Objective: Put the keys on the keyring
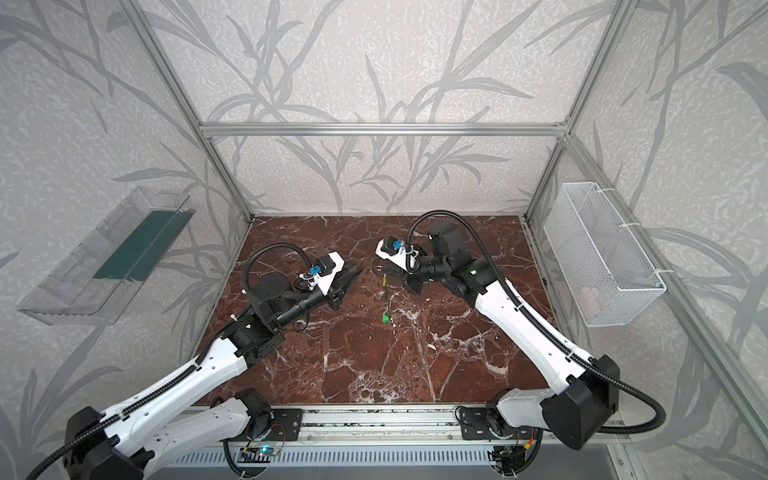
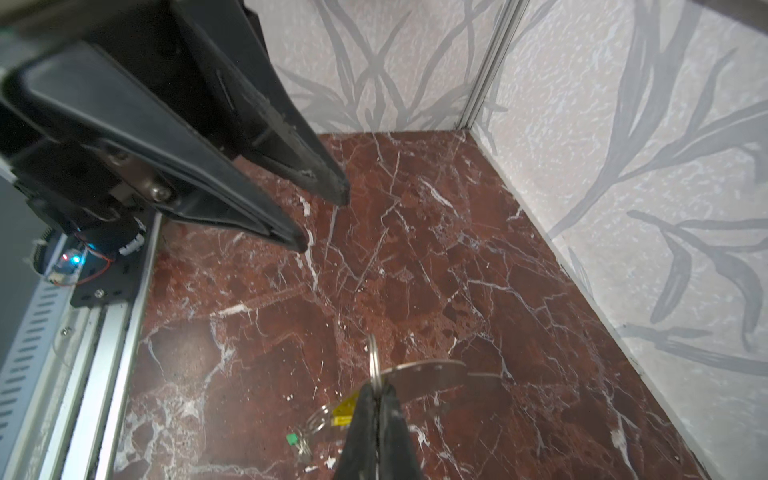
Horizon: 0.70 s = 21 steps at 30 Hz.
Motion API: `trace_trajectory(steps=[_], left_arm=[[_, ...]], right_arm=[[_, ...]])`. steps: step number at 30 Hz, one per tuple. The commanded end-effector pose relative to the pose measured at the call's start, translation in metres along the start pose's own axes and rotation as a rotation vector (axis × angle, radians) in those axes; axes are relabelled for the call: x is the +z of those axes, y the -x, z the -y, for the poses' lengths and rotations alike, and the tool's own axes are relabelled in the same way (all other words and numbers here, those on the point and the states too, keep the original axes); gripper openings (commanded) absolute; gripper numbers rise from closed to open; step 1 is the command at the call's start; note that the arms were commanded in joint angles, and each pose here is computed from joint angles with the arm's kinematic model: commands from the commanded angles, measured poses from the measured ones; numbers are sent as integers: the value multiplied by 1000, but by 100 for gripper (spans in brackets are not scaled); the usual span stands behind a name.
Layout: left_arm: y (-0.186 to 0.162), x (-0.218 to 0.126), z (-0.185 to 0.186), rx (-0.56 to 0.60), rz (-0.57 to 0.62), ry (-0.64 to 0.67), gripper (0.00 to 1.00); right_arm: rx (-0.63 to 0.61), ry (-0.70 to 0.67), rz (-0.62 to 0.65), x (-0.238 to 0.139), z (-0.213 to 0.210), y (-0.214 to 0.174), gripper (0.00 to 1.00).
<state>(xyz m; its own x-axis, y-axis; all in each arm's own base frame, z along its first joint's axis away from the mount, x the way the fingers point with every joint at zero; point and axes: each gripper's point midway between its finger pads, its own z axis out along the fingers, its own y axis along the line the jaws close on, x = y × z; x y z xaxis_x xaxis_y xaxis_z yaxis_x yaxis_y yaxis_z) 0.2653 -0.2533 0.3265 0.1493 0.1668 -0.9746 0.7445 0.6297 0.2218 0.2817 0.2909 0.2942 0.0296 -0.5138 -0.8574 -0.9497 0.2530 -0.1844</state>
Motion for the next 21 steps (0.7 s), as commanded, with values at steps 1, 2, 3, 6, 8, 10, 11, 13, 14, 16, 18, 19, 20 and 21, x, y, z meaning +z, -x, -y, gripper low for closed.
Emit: trace_trajectory(steps=[1,2,3,6,8,10,11,13,14,16,18,19,20,21], left_arm=[[0,0,4,68,-6,-9,25],[-1,2,6,72,-7,-24,25],[-1,4,8,75,-7,-39,25],[-3,8,17,77,-20,-99,24],[-6,10,25,73,-37,-146,24],[-11,13,30,62,-63,-182,23],[-13,15,32,57,-73,-198,23],[-18,18,35,46,-87,-214,22],[-19,20,36,42,-86,-220,22],[-21,23,37,34,-81,-228,22],[-21,25,39,29,-80,-239,22],[-22,27,39,27,-83,-242,22],[-23,28,40,25,-86,-245,22],[-24,29,40,24,-87,-246,22]], right_arm=[[-65,-24,-126,3,2,-18,0],[-79,-17,-135,5,0,-18,0],[-94,-16,-142,7,-1,-18,0],[-122,-5,-147,11,-4,-18,0],[-129,6,-140,12,-6,-17,0],[-133,13,-131,12,-8,-15,0],[-134,15,-126,12,-9,-15,0],[-136,25,-119,13,-11,-14,0],[-136,29,-113,13,-12,-13,0],[-138,37,-101,12,-14,-11,0],[-141,43,-87,11,-16,-8,0],[-140,47,-82,11,-17,-7,0],[-141,49,-78,10,-17,-7,0],[-143,52,-73,10,-18,-5,0]])
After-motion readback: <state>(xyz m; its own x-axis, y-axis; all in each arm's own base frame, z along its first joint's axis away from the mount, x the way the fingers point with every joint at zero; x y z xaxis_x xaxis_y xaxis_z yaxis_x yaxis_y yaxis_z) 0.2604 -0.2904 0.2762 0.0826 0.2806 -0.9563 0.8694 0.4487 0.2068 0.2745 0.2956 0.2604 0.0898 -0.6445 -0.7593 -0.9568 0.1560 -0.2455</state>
